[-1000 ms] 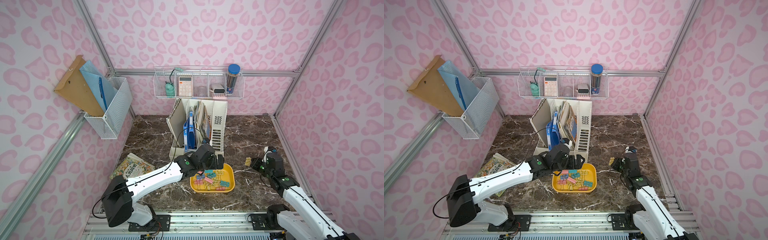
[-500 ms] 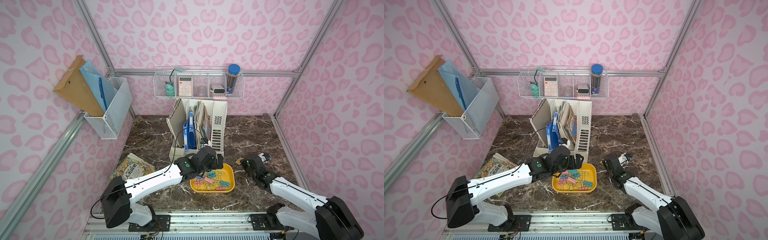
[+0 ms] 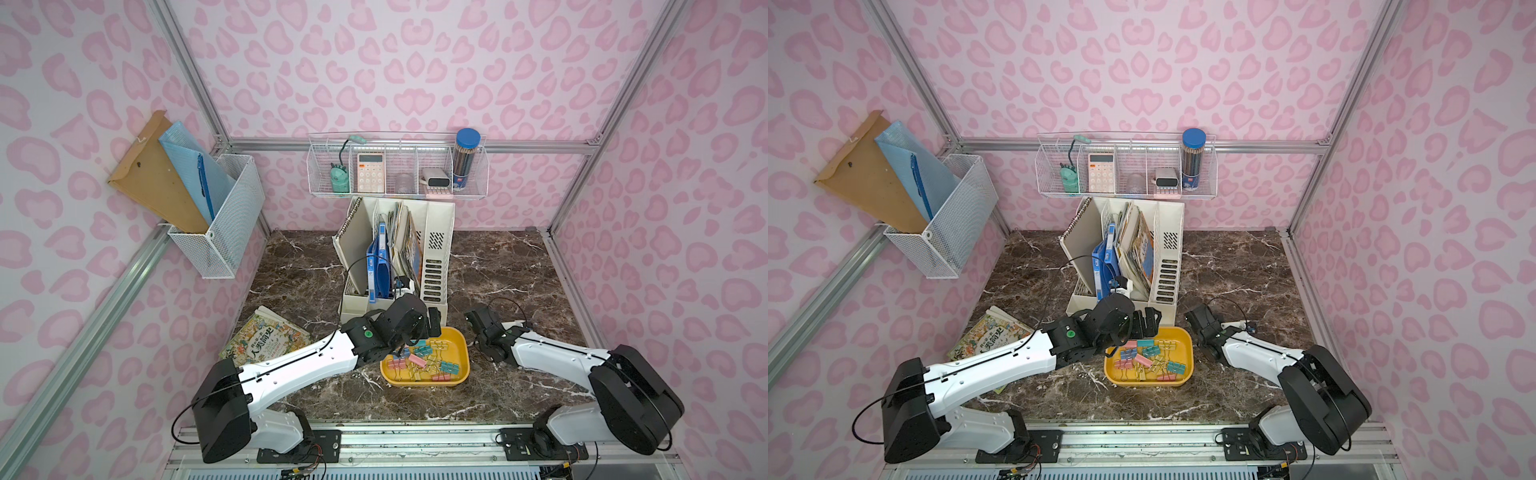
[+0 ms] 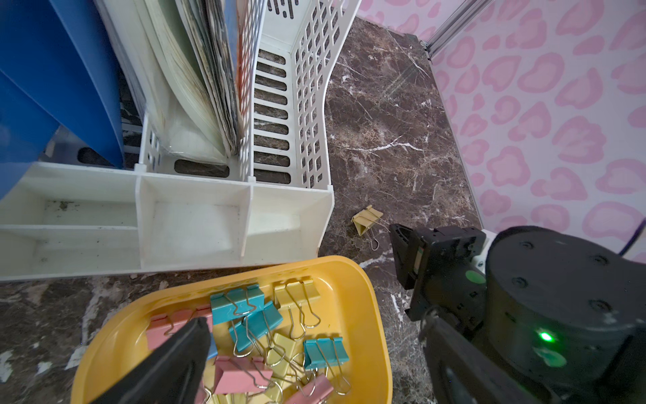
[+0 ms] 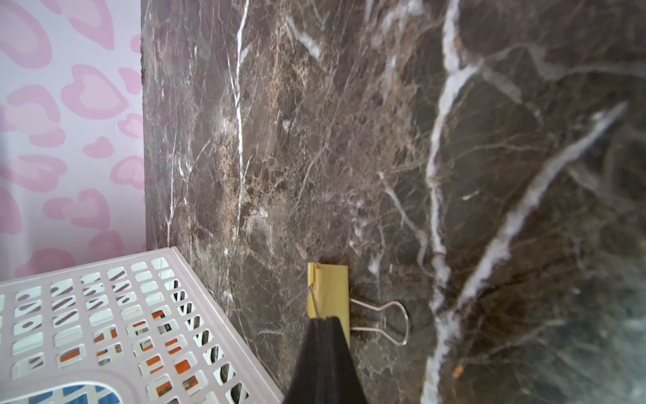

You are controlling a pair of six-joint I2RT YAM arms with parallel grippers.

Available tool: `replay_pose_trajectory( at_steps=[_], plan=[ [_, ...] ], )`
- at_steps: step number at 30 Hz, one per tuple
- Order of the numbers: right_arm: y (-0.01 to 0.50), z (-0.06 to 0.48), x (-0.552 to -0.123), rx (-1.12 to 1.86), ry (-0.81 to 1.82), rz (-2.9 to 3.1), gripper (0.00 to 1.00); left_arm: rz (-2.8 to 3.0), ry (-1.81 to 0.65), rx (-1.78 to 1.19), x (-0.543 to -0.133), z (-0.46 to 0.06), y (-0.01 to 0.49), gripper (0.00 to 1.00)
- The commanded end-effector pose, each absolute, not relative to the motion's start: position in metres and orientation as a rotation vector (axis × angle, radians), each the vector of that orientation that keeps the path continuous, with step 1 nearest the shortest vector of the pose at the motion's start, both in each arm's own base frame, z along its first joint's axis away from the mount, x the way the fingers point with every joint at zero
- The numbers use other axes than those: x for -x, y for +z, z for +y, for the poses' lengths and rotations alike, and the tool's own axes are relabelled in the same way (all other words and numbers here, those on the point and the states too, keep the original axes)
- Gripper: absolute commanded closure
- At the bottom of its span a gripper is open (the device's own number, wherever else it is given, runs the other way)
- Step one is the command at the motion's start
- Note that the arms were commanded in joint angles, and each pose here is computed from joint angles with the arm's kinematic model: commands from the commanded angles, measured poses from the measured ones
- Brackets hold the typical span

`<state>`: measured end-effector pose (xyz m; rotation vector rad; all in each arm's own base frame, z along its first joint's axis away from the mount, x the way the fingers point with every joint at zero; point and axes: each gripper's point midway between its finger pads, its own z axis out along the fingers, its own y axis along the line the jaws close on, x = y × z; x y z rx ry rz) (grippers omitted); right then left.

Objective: Take out the binder clips from the storage box
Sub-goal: Place the binder clip at the center of the board.

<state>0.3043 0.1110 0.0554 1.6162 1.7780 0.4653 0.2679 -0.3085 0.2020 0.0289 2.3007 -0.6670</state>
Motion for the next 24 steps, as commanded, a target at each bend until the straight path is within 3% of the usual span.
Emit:
replay_pose_trajectory(
  at_steps=[1, 4, 8, 14, 19, 24],
  plan=[
    [0.044, 0.108, -0.292, -1.697, 0.400, 1.775, 0.94, 2.305, -0.640, -0.015, -0.268, -0.303, 0.200, 0.00],
    [0.049, 0.113, -0.291, -1.656, 0.403, 1.797, 0.79, 2.311, -0.636, -0.019, -0.267, -0.303, 0.199, 0.01],
    [0.063, 0.121, -0.297, -1.533, 0.476, 1.837, 0.75, 2.310, -0.641, -0.018, -0.267, -0.303, 0.199, 0.00],
    [0.077, 0.122, -0.289, -1.397, 0.561, 1.894, 0.56, 2.306, -0.646, -0.017, -0.267, -0.303, 0.199, 0.01],
    [0.087, 0.113, -0.276, -1.192, 0.557, 1.967, 0.54, 2.290, -0.660, -0.025, -0.267, -0.304, 0.199, 0.01],
    [0.114, 0.118, -0.285, -0.698, 0.649, 2.087, 0.59, 2.269, -0.662, -0.032, -0.268, -0.302, 0.201, 0.01]
  ],
)
